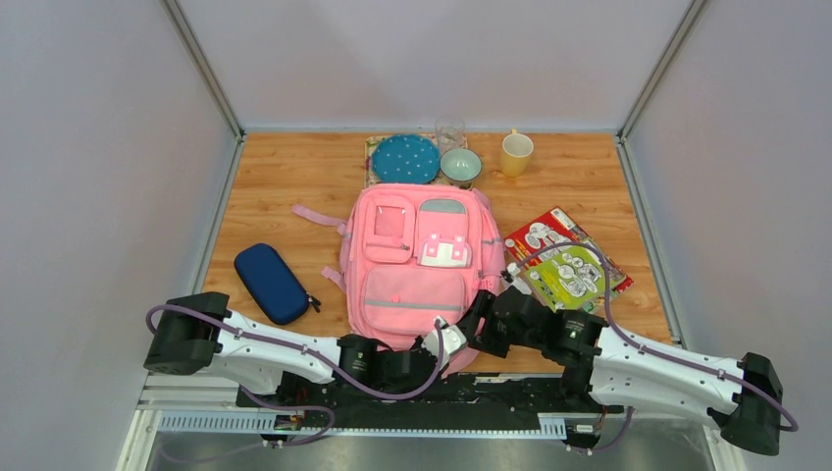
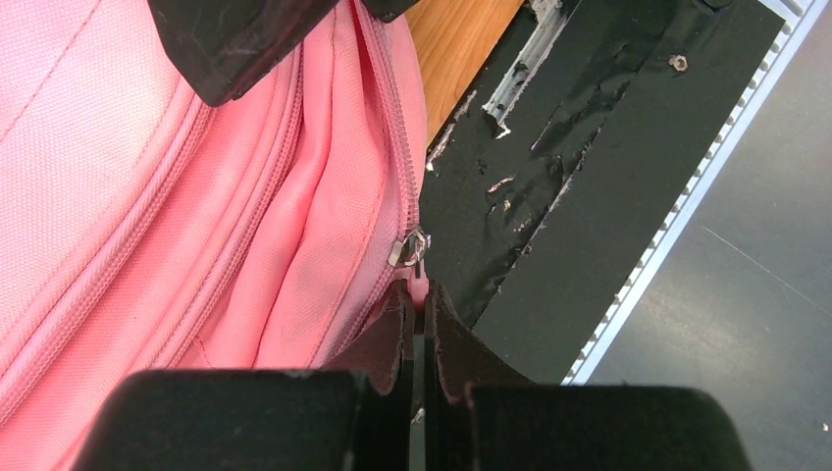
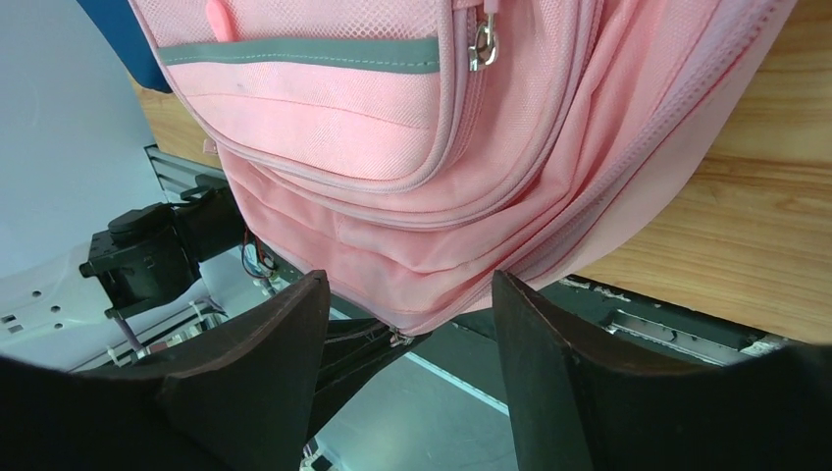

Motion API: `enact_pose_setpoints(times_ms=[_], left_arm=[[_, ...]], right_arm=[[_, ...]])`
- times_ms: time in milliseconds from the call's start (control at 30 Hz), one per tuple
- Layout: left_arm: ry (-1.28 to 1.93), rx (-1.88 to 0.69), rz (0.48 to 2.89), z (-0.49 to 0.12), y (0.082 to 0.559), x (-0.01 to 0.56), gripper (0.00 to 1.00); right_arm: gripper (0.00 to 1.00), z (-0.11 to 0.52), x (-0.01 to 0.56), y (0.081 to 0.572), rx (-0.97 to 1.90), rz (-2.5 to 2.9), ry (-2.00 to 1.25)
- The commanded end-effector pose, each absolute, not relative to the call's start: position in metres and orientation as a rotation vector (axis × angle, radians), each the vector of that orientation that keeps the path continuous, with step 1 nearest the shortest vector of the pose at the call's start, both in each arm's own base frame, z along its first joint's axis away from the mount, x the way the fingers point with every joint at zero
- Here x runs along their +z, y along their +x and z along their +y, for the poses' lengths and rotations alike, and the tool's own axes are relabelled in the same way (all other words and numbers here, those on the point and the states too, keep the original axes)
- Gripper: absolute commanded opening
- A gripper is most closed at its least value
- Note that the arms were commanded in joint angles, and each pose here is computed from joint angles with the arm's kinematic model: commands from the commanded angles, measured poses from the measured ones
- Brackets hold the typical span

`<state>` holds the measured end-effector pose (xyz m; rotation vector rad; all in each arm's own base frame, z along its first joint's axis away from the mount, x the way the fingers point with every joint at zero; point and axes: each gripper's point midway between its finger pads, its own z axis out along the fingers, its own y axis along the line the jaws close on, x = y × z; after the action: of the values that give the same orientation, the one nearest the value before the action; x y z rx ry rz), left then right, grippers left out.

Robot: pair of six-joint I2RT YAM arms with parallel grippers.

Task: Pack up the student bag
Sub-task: Unzip the student bag at the center of the board.

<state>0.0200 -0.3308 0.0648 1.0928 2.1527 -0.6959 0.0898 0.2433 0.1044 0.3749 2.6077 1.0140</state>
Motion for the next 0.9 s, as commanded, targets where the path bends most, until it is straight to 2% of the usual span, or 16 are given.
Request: enact_pose_setpoints(times_ms=[0,567,867], left_arm=[[1.042,-0.793,2.067,-0.357,0.024,0.095,0.0],[1.031,-0.791,2.046,-0.361,0.032,0.101,0.0],[1.096,-0.859,2.032,-0.366,0.02,0.101,0.0]], right_arm=[[0.65,0.247,0.118,0.096,1.042,2.544,0.449],[0.59,0.243,0.096,0.078,0.949,2.596,0.552],[0.59,0.262,0.095,0.097,0.977,2.507,0.589]])
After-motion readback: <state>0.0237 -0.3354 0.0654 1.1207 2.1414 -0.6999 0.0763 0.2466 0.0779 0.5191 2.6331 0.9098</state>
